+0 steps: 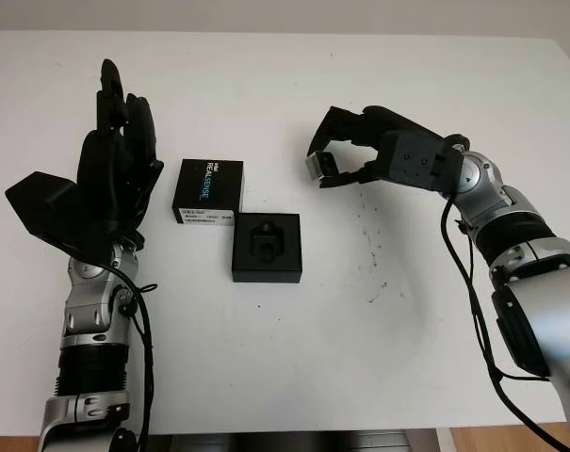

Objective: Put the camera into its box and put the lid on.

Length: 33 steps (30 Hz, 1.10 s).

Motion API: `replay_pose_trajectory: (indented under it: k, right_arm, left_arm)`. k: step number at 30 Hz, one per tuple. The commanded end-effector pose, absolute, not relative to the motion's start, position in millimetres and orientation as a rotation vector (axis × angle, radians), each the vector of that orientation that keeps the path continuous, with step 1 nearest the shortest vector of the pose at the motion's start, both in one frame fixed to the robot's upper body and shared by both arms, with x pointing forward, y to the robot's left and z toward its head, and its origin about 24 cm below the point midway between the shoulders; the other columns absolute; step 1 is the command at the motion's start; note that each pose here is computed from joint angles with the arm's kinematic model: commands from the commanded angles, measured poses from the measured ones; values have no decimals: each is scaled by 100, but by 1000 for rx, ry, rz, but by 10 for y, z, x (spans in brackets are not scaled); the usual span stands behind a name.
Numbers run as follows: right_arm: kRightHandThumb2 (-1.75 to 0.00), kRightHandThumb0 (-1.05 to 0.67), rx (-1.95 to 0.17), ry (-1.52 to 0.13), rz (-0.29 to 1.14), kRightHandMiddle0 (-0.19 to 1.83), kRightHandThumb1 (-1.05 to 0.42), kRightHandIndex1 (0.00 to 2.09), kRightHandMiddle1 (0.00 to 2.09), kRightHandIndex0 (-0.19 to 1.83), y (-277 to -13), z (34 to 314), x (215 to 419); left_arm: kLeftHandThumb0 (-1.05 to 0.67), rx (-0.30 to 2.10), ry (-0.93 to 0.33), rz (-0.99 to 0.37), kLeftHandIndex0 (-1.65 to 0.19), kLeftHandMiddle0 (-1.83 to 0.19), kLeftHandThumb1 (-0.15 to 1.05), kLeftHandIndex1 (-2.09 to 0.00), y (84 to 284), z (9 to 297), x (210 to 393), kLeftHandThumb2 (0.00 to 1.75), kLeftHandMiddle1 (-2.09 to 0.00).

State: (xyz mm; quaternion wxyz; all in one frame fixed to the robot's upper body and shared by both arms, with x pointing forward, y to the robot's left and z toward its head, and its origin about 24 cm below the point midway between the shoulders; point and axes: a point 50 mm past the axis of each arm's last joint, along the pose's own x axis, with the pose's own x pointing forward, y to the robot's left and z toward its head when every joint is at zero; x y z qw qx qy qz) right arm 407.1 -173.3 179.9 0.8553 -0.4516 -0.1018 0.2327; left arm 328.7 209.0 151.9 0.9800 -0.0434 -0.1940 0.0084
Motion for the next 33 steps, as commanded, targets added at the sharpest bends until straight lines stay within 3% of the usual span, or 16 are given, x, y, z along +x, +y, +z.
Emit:
replay_pose_trajectory:
  k: [1,12,20,22,28,33]
  right_arm:
    - [-7,-34,-920,-226,491,11,-105,5,165,30,-1734,1798,4057]
    - [-5,-34,-830,-232,527,9,-103,4,182,28,-1615,1985,3933]
    - [-11,-33,-780,-116,513,-3,-105,3,201,24,-1528,2102,3650]
    - [-13,-33,-752,-100,514,4,-105,4,208,24,-1508,2093,3589]
    - [-18,-34,-705,-49,534,-12,-105,3,206,22,-1458,2077,3406]
    - [-18,-34,-681,-54,552,-10,-105,4,209,22,-1406,2052,3267]
  left_arm:
    - [-71,-79,-400,20,19,19,105,0,2082,1537,3269,56,0]
    - [-71,-76,-401,20,19,19,105,0,2041,1542,3262,58,0]
    - [-71,-76,-397,13,19,19,105,0,1992,1543,3260,59,0]
    - [-71,-83,-397,15,19,19,105,0,1984,1543,3258,58,0]
    - [-73,-88,-399,21,19,19,105,0,1959,1546,3255,56,0]
    - [-73,-102,-400,13,19,19,105,0,1943,1533,3256,56,0]
